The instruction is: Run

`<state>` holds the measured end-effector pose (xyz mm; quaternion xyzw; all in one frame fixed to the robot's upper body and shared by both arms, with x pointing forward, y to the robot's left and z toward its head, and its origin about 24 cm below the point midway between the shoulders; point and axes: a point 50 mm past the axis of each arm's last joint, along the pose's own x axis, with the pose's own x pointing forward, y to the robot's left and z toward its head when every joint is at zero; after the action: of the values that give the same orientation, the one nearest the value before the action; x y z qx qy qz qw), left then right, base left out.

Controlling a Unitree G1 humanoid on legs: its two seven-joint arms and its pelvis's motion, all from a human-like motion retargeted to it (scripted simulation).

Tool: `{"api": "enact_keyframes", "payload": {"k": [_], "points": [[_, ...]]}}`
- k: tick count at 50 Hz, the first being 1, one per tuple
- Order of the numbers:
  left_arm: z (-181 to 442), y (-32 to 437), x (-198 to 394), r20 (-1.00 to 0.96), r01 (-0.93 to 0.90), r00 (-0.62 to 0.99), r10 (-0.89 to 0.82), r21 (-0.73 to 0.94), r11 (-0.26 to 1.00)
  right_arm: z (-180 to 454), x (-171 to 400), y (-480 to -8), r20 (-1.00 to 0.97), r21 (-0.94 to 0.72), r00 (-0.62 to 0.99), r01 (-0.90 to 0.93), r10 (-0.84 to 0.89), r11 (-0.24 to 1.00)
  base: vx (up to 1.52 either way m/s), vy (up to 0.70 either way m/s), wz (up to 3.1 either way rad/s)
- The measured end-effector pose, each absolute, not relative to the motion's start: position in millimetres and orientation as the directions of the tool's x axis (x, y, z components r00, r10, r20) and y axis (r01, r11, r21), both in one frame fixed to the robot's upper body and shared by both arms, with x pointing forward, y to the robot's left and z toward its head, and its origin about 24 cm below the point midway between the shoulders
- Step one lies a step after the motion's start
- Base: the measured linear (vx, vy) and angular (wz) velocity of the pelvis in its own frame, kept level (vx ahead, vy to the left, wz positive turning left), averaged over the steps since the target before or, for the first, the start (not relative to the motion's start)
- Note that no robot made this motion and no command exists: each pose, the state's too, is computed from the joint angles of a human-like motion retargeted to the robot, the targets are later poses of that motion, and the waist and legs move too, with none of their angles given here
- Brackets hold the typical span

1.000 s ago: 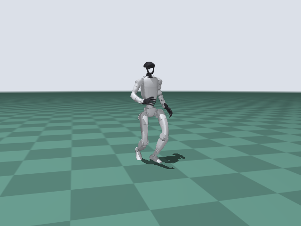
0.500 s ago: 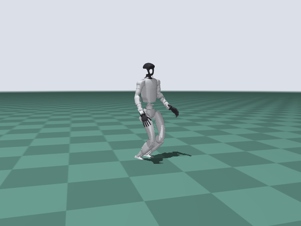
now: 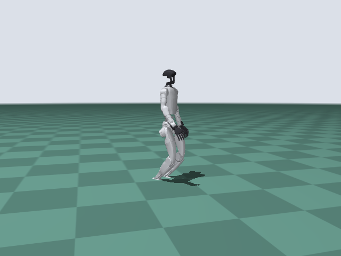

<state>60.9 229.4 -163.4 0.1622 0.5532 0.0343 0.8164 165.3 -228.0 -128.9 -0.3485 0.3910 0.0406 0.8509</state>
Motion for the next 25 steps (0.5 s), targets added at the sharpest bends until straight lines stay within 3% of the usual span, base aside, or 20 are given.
{"api": "enact_keyframes", "payload": {"k": [25], "points": [[-153.1, 220.1, 102.6, -0.841, 0.209, 0.523, 0.138, 0.283, 0.936, -144.4, 133.9, -228.3, -0.796, -0.502, 0.583, -0.489, -0.160, 0.713, 0.00, 0.01, 0.37]]}}
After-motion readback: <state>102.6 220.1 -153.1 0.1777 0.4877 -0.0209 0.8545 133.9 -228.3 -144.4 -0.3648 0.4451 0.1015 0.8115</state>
